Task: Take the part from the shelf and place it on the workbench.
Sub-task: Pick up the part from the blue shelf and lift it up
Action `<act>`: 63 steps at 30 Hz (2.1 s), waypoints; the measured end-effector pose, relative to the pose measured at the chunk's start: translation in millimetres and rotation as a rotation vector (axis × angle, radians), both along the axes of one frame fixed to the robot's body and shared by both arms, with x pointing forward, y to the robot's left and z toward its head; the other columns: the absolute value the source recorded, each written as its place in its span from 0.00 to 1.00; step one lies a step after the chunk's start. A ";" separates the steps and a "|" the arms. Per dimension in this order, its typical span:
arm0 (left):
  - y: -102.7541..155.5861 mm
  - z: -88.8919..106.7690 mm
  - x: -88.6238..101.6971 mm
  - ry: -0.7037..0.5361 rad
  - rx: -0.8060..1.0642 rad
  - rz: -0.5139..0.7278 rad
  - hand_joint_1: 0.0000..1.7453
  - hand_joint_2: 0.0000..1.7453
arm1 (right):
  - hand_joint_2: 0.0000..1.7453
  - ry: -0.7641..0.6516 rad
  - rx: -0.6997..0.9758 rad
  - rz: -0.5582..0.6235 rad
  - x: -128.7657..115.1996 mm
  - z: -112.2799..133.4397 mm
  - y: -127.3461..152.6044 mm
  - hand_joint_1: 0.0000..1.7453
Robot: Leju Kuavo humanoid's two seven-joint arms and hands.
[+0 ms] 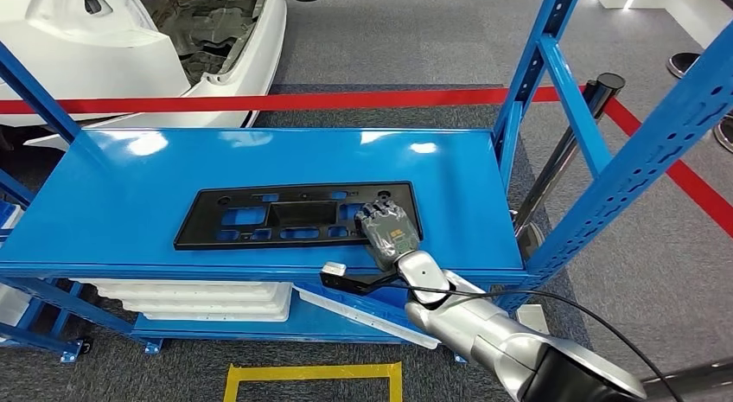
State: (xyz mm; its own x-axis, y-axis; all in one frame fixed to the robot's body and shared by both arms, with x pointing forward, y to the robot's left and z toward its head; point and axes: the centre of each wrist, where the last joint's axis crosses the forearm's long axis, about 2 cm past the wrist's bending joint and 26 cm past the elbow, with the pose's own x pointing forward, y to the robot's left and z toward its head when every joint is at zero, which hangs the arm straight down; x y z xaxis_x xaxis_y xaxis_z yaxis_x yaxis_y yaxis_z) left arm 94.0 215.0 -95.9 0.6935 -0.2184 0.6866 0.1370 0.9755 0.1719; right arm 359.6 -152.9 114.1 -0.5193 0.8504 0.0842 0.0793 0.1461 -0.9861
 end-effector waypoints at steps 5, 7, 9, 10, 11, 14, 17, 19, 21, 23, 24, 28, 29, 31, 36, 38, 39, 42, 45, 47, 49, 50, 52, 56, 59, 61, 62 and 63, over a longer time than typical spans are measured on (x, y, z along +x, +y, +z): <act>0.3 -0.1 -0.5 0.001 0.000 0.002 0.00 0.00 | 1.00 -0.005 -0.002 -0.005 2.8 2.1 -0.2 1.00; 0.3 -0.2 -0.9 0.002 0.000 0.004 0.00 0.00 | 1.00 -0.011 -0.002 -0.012 3.6 2.9 -0.4 1.00; 0.3 -0.4 -1.6 0.003 0.001 0.006 0.00 0.00 | 1.00 -0.021 -0.002 -0.022 3.6 2.9 -0.6 1.00; 0.4 -0.5 -2.0 0.004 0.001 0.007 0.00 0.00 | 1.00 -0.027 -0.002 -0.027 3.5 2.9 -0.7 1.00; 0.4 -0.5 -2.4 0.004 0.001 0.008 0.00 0.00 | 1.00 -0.035 -0.003 -0.034 3.5 2.9 -0.9 1.00; 0.6 -0.9 -4.0 0.005 0.001 0.013 0.00 0.00 | 1.00 -0.068 -0.005 -0.052 2.6 3.0 -1.9 1.00; 0.9 -1.6 -7.2 0.008 0.004 0.022 0.00 0.00 | 1.00 -0.115 -0.012 -0.072 -0.5 3.1 -4.4 1.00; 1.1 -1.9 -8.9 0.010 0.008 0.027 0.00 0.00 | 1.00 -0.164 -0.014 -0.081 -2.8 6.3 -6.1 1.00; 1.3 -2.0 -9.5 0.011 0.010 0.031 0.00 0.00 | 1.00 -0.229 -0.008 -0.082 -4.9 13.6 -6.6 1.00; 1.4 -2.1 -9.9 0.011 0.011 0.036 0.00 0.00 | 1.00 -0.290 0.014 -0.080 -7.3 24.4 -5.9 1.00; 1.4 -2.2 -10.1 0.011 0.011 0.039 0.00 0.00 | 1.00 -0.317 0.030 -0.080 -8.9 30.7 -5.5 1.00; 1.5 -2.3 -10.7 0.009 0.010 0.044 0.00 0.00 | 1.00 -0.406 0.106 -0.075 -18.7 54.6 -4.0 1.00; 1.5 -2.3 -10.7 0.008 0.010 0.044 0.00 0.00 | 1.00 -0.423 0.125 -0.073 -22.5 58.9 -3.7 1.00; 1.5 -2.3 -10.7 0.007 0.009 0.044 0.00 0.00 | 1.00 -0.451 0.164 -0.069 -31.2 66.1 -2.9 1.00; 1.5 -2.3 -11.0 0.002 0.008 0.043 0.00 0.00 | 1.00 -0.495 0.262 -0.068 -55.8 80.6 -3.6 1.00; 1.5 -2.4 -11.2 0.000 0.008 0.043 0.00 0.00 | 1.00 -0.508 0.300 -0.068 -66.8 86.6 -3.1 1.00; 1.5 -2.4 -11.3 0.000 0.008 0.043 0.00 0.00 | 1.00 -0.512 0.316 -0.068 -72.0 89.0 -2.8 1.00; 1.4 -2.6 -12.4 0.000 0.006 0.047 0.00 0.00 | 1.00 -0.521 0.357 -0.064 -87.1 94.7 -2.1 1.00; 1.3 -2.8 -13.3 -0.003 0.004 0.052 0.00 0.00 | 1.00 -0.532 0.393 -0.056 -102.3 98.5 -0.9 1.00; 1.1 -2.8 -13.4 -0.008 0.002 0.054 0.00 0.00 | 1.00 -0.539 0.408 -0.050 -110.9 100.5 -0.2 1.00; 1.1 -2.8 -13.4 -0.011 0.001 0.056 0.00 0.00 | 1.00 -0.545 0.420 -0.045 -117.2 102.9 0.2 1.00; 1.1 -2.8 -13.4 -0.011 0.001 0.056 0.00 0.00 | 1.00 -0.547 0.425 -0.044 -119.7 104.0 0.2 1.00; 1.1 -2.8 -13.5 -0.011 -0.001 0.054 0.00 0.25 | 1.00 -0.550 0.428 -0.041 -124.8 105.6 0.1 1.00; 0.8 -2.8 -13.3 -0.010 -0.011 0.048 0.00 1.00 | 1.00 -0.540 0.425 -0.038 -135.7 106.2 0.2 1.00; 0.7 -2.8 -13.2 -0.009 -0.016 0.046 0.00 1.00 | 1.00 -0.532 0.426 -0.038 -140.6 106.4 -0.4 1.00; 0.6 -2.7 -13.1 -0.010 -0.017 0.046 0.00 1.00 | 1.00 -0.532 0.428 -0.039 -142.0 107.1 -1.1 1.00; 0.6 -2.7 -13.0 -0.010 -0.017 0.045 0.00 1.00 | 1.00 -0.532 0.428 -0.039 -142.4 107.4 -1.3 1.00; 0.5 -2.7 -13.0 -0.011 -0.017 0.044 0.00 1.00 | 1.00 -0.531 0.427 -0.038 -142.7 107.6 -1.5 1.00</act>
State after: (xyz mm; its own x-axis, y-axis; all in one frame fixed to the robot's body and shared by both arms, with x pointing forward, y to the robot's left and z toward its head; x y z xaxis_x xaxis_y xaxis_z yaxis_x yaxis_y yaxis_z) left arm 81.0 215.5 -98.6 0.6945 -0.1760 0.6976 0.0919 0.9834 0.1566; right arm 217.0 -154.4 221.7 -0.5530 0.8180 0.1586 0.5492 0.5010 -0.6688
